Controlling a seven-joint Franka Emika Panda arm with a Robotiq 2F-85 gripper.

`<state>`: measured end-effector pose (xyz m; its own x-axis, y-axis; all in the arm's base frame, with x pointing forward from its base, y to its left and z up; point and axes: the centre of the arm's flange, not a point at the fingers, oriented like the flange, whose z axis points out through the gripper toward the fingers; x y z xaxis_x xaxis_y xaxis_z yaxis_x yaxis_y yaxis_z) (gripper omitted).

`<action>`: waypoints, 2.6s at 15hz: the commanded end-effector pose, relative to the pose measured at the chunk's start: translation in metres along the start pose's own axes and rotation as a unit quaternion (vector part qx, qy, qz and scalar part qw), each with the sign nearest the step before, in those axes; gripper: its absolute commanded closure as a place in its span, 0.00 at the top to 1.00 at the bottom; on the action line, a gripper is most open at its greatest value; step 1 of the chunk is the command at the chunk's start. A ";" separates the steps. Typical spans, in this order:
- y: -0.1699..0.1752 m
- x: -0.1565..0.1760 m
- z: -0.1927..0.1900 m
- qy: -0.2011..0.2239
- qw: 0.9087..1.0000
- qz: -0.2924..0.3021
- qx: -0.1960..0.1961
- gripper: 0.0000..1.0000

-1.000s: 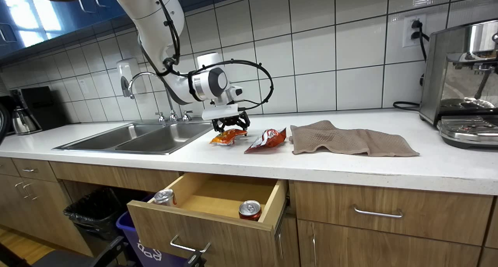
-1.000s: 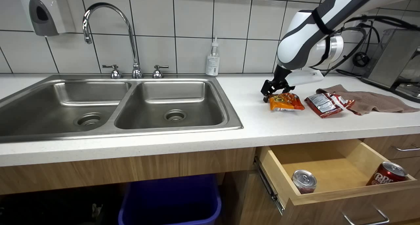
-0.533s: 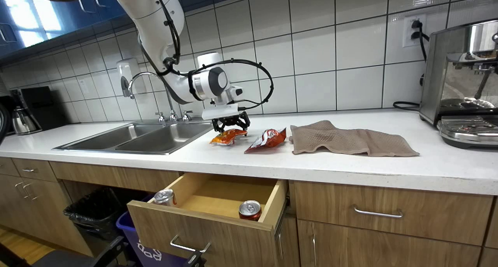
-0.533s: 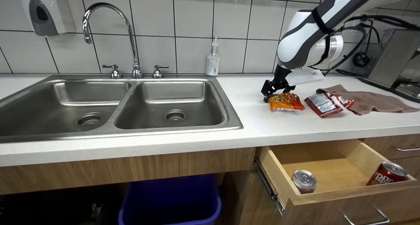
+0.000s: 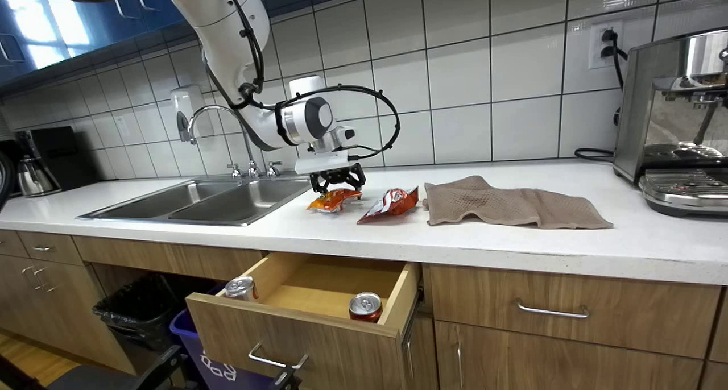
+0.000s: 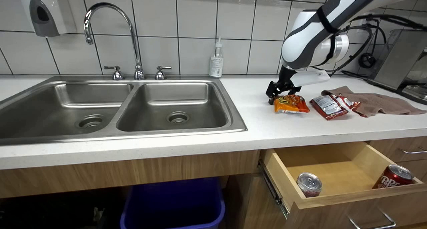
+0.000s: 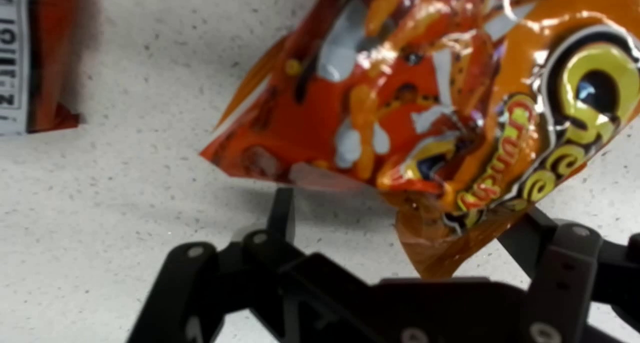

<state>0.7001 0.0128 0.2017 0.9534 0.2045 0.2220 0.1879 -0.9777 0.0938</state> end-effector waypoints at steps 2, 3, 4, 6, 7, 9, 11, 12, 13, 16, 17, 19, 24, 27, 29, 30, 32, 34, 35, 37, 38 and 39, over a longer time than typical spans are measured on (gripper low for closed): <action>0.000 0.000 0.000 0.000 1.000 0.000 0.000 1.00; 0.000 0.000 0.000 0.000 1.000 0.000 0.000 1.00; 0.000 0.000 0.000 0.000 1.000 0.000 0.000 1.00; 0.000 0.000 0.000 0.000 1.000 0.000 0.000 1.00; 0.000 0.000 0.000 0.000 1.000 0.000 0.000 1.00; -0.002 -0.001 -0.003 0.005 1.000 0.005 -0.001 1.00; -0.006 -0.003 -0.011 0.012 1.000 0.014 0.004 1.00; -0.008 -0.004 -0.013 0.014 1.000 0.017 0.004 1.00; -0.009 -0.003 -0.014 0.015 1.000 0.019 0.005 1.00; -0.013 -0.005 -0.018 0.014 1.000 0.027 0.004 1.00; -0.014 -0.007 -0.019 0.012 0.999 0.030 0.005 1.00; -0.015 -0.011 -0.021 0.007 0.999 0.037 0.004 1.00; -0.014 -0.021 -0.023 -0.014 0.999 0.053 0.005 1.00; -0.014 -0.029 -0.026 -0.018 0.998 0.056 0.006 1.00; -0.016 -0.034 -0.030 -0.023 0.998 0.057 0.005 1.00; -0.017 -0.036 -0.031 -0.024 0.998 0.057 0.005 1.00; -0.018 -0.042 -0.035 -0.027 0.998 0.057 0.004 1.00; -0.019 -0.047 -0.038 -0.030 0.998 0.058 0.003 1.00; -0.019 -0.050 -0.039 -0.031 0.998 0.058 0.002 1.00; -0.021 -0.056 -0.039 -0.036 0.998 0.059 0.002 1.00; -0.021 -0.059 -0.040 -0.037 0.997 0.060 0.002 1.00; -0.021 -0.062 -0.040 -0.040 0.997 0.061 0.002 1.00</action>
<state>0.6480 0.0211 0.2130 0.9783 0.1058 0.1784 0.0961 -0.9934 0.0622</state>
